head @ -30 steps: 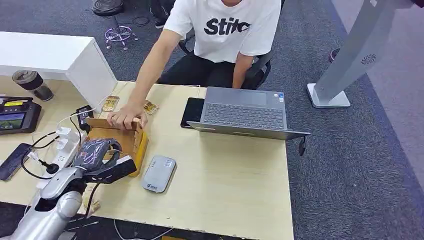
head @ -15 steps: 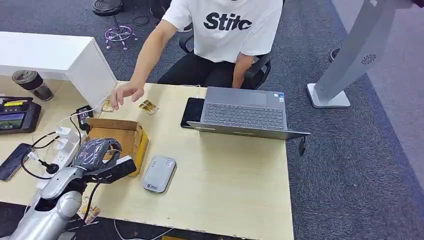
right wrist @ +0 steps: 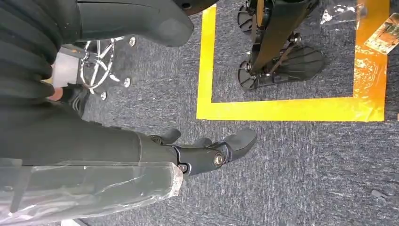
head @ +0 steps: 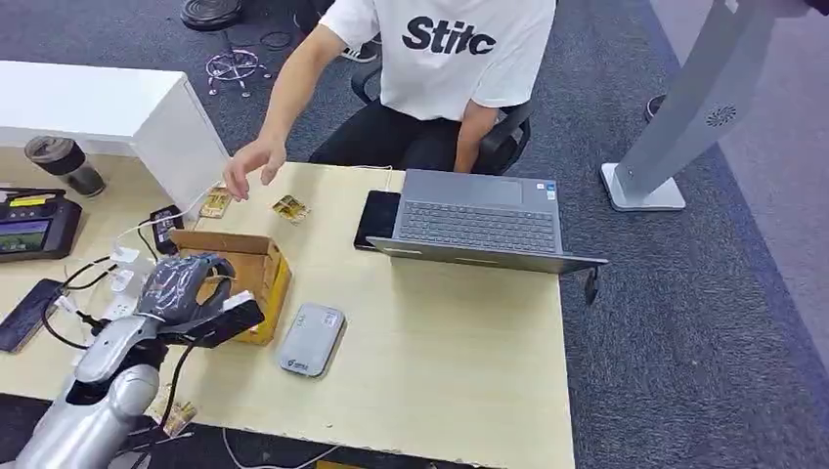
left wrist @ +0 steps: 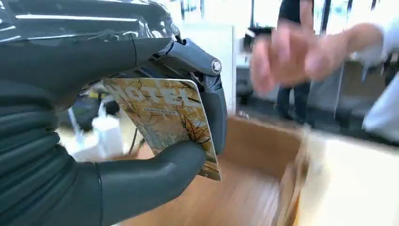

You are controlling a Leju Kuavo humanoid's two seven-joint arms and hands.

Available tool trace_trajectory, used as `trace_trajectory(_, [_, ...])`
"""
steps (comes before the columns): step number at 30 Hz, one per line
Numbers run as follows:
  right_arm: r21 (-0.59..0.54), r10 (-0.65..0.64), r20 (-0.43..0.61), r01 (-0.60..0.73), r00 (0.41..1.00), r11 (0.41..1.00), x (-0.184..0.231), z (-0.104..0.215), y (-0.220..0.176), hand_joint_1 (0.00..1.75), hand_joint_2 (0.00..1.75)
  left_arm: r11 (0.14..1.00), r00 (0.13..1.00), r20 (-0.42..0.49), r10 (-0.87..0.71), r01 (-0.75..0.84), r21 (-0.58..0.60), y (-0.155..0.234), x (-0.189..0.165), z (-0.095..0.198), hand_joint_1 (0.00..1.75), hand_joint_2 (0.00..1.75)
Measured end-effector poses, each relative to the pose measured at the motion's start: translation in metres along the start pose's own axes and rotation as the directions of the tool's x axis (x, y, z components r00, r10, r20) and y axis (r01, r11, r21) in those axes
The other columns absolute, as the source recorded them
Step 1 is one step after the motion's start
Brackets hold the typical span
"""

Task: Pass the card to the sensor for recognition and then transmit it.

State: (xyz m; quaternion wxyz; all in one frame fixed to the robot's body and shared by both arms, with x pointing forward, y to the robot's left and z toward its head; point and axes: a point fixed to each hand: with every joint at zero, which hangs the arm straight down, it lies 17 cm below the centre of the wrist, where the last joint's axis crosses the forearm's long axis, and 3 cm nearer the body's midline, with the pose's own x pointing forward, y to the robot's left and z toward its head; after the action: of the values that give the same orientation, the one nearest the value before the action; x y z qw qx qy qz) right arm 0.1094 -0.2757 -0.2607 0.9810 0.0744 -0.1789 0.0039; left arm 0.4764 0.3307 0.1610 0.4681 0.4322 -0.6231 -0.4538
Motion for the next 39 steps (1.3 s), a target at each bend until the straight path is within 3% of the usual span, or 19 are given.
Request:
trace_trajectory(5, [0.001,0.0,-0.001,0.0,1.0,1.0,0.0,0.0,0.001,0.0,1.75,0.997,1.0,0.015,-0.001,0.0,0.079,0.036,0.005,-0.018,1.75,1.75])
trace_trajectory(25, [0.007,0.0,-0.006,0.0,1.0,1.0,-0.002,0.0,0.003,0.0,1.75,0.989,1.0,0.018,0.001,-0.003,0.15,0.063,0.004,-0.025,1.75,1.75])
trace_trajectory(39, [0.011,0.0,-0.019,0.0,1.0,1.0,-0.004,0.0,0.006,0.0,1.75,0.969,0.999,-0.036,-0.025,0.033,0.244,0.104,-0.019,-0.03,1.75,1.75])
